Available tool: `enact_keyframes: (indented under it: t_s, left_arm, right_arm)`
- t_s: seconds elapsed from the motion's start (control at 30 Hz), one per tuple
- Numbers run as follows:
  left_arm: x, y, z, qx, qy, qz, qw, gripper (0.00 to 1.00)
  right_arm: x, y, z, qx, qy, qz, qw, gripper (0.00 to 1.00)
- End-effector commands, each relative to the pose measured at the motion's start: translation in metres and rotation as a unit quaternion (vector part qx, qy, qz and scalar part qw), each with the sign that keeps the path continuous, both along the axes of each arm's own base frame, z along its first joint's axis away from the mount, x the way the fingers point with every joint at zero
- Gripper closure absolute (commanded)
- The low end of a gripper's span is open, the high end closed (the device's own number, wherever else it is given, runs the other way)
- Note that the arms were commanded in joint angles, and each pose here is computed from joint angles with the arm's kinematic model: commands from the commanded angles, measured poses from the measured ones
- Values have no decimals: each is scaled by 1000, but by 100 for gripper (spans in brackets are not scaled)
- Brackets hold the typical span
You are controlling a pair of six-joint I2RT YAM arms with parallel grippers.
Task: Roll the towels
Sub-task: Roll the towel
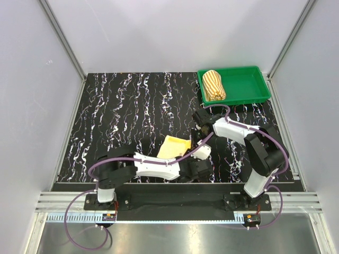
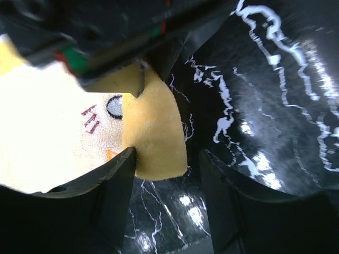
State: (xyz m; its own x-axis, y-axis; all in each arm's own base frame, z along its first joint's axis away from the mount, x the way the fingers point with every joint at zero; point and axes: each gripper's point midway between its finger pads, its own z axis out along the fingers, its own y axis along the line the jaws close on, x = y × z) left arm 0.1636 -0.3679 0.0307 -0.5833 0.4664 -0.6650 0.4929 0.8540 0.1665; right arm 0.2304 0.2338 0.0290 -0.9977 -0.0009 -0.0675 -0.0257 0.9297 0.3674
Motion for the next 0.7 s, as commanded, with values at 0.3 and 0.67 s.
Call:
enact_keyframes:
  t_s: [0.3,0.67]
  left_arm:
    - [11,-3,-9,16,-16,25,999,74]
    - [13,0,-8,-12,2,28,1000,90]
  right_arm:
    - [-3,4,6,3,3,17,1000,83]
    - [4,-17,24,-43,-21,17,999,29]
